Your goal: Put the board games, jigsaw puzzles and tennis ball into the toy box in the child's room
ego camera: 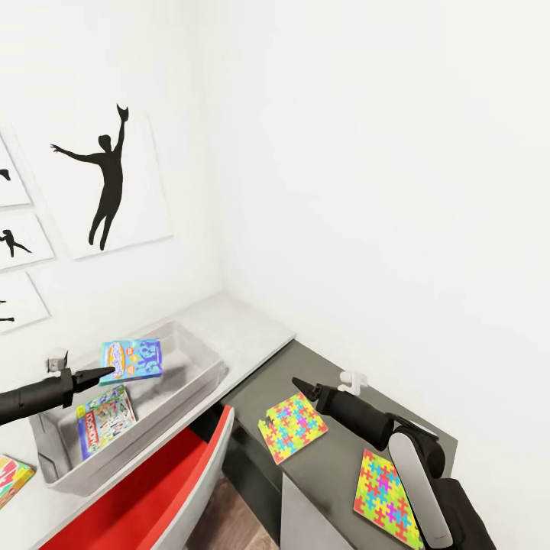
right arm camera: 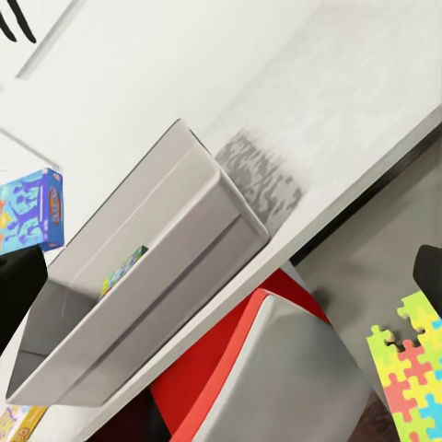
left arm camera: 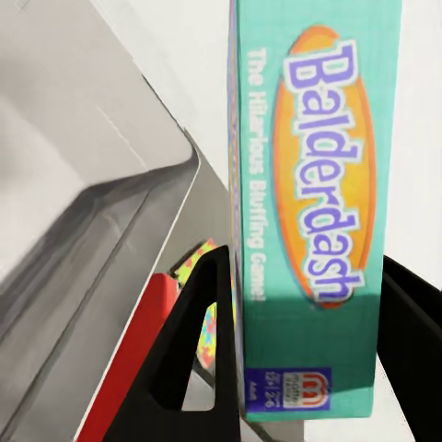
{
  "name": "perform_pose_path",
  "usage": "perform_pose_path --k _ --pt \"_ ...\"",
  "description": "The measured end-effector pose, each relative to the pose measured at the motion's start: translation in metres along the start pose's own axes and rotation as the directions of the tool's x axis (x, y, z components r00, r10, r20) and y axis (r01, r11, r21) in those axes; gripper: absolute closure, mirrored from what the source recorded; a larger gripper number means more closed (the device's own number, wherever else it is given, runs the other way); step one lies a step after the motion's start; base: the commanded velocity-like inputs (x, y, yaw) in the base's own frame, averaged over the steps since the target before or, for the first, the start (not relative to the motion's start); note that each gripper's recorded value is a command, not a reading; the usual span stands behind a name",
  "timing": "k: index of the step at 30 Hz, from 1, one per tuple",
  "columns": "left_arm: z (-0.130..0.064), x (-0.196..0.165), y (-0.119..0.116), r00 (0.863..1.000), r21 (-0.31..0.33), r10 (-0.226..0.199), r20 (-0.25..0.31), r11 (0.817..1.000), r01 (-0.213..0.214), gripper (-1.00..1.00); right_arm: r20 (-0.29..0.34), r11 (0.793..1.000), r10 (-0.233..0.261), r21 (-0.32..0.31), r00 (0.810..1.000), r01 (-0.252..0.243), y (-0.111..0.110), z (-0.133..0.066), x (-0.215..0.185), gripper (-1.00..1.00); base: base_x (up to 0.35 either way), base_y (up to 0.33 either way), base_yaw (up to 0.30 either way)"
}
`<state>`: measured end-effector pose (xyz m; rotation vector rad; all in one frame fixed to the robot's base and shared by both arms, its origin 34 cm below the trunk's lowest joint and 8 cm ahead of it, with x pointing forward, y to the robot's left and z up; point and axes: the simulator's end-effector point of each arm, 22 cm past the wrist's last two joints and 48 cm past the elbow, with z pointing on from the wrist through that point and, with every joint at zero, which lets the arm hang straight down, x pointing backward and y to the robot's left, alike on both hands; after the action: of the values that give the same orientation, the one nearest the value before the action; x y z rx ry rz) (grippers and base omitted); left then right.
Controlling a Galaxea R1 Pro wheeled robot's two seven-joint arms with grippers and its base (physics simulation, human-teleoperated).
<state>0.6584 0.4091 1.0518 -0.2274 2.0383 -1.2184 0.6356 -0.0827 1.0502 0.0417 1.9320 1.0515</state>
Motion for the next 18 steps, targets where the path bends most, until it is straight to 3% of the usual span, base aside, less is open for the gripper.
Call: perform_pose_path --k 7,14,18 --pt "0.045 0.028 0.001 0.998 0.003 -0.064 -0.025 0.998 0.064 1.00 0.000 1.000 -0.001 -0.001 1.000 0.001 0.000 0.000 0.000 -1.00 0.000 0.000 0.000" --pt "0.056 0.036 0.012 0.996 -0.046 -0.083 -0.028 0.996 0.081 1.00 0.003 1.000 -0.003 -0.002 1.000 0.003 0.001 0.000 -0.001 -1.00 0.000 0.000 0.000" --pt "0.050 0.029 0.018 0.995 -0.063 -0.096 0.011 0.993 0.097 1.00 0.005 1.000 -0.003 -0.003 1.000 0.003 0.001 0.000 -0.001 -1.00 0.000 0.000 0.000"
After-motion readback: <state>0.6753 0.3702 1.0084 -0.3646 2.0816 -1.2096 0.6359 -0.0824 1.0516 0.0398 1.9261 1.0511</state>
